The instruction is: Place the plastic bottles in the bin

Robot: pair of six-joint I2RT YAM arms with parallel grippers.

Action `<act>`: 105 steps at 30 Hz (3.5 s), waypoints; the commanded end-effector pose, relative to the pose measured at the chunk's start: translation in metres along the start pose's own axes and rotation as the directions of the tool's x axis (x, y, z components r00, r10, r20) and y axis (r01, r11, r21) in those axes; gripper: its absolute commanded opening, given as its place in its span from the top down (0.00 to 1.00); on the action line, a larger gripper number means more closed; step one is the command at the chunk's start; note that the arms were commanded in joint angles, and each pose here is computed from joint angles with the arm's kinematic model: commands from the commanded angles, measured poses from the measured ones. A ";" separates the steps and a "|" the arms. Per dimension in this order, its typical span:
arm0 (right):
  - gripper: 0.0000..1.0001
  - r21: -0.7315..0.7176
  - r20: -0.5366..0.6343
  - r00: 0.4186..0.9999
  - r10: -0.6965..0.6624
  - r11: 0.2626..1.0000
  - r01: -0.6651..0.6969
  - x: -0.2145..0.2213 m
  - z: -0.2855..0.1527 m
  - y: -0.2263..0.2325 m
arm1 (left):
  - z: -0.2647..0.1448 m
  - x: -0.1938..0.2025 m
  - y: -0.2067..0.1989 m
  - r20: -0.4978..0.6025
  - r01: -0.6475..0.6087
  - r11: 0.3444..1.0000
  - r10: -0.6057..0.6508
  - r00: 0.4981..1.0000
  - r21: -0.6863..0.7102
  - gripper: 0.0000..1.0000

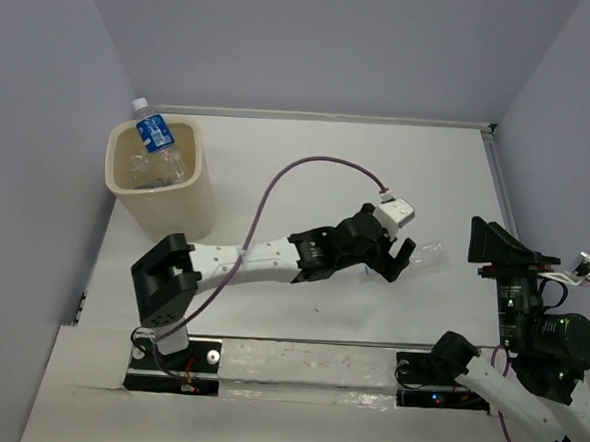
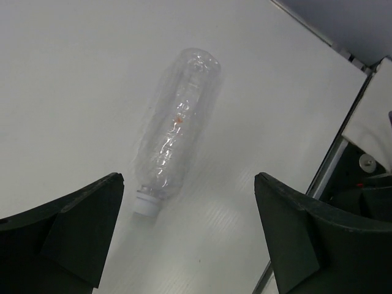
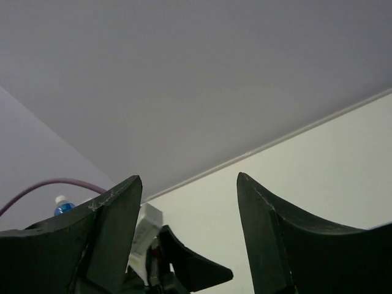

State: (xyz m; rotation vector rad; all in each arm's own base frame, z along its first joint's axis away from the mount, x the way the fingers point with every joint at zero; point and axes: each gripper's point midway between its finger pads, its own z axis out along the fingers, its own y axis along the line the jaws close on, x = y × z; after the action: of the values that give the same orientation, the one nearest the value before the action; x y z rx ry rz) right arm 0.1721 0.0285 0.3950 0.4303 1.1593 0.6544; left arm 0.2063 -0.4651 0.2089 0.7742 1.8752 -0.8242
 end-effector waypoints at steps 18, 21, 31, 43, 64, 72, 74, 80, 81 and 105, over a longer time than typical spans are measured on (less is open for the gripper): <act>0.26 -0.035 -0.026 0.999 -0.033 0.999 0.032 -0.011 -0.025 -0.013 | 0.176 0.046 -0.026 -0.166 -0.293 0.950 0.307 0.937 0.104 0.01; 0.26 -0.036 -0.031 0.999 -0.030 0.999 0.029 -0.007 -0.025 -0.014 | 0.187 0.059 -0.024 -0.188 -0.302 0.948 0.317 0.930 0.104 0.01; 0.27 -0.076 -0.075 0.996 -0.055 0.996 0.050 0.006 -0.020 -0.003 | 0.204 0.050 -0.012 -0.142 -0.306 0.952 0.304 0.942 0.013 0.31; 0.27 -0.090 -0.072 0.996 -0.054 0.995 0.048 0.009 -0.021 -0.003 | 0.032 -0.167 0.059 0.371 -0.076 0.983 0.134 0.919 -0.167 0.41; 0.27 -0.267 -0.272 0.953 -0.130 0.962 0.055 0.096 -0.001 0.042 | -0.395 -0.261 0.362 0.658 0.508 0.418 0.485 0.576 -0.753 0.38; 0.28 -0.302 -0.320 0.938 -0.131 0.953 0.030 0.114 -0.006 0.046 | -0.414 -0.215 0.427 0.494 0.501 0.150 0.544 0.678 -0.852 0.37; 0.28 -0.299 -0.326 0.937 -0.127 0.954 0.025 0.119 -0.008 0.043 | -0.404 -0.185 0.439 0.469 0.489 0.110 0.524 0.711 -0.865 0.36; 0.28 -0.313 -0.333 0.934 -0.130 0.949 0.020 0.127 -0.009 0.044 | -0.377 -0.087 0.453 0.508 0.532 0.062 0.412 0.757 -0.844 0.35; 0.28 -0.316 -0.335 0.933 -0.132 0.949 0.021 0.127 -0.009 0.044 | -0.376 -0.078 0.453 0.514 0.542 0.050 0.400 0.759 -0.839 0.35; 0.16 -0.352 -0.397 0.905 -0.152 0.936 0.003 0.142 -0.012 0.053 | -0.336 -0.159 0.351 0.693 0.569 0.485 0.113 0.712 -0.664 0.01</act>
State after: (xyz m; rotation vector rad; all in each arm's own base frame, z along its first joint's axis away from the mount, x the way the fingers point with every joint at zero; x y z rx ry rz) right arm 0.1853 0.1600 0.3076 -0.0586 1.4641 0.8556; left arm 0.3905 0.0010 0.3757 -0.4665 1.3839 0.0098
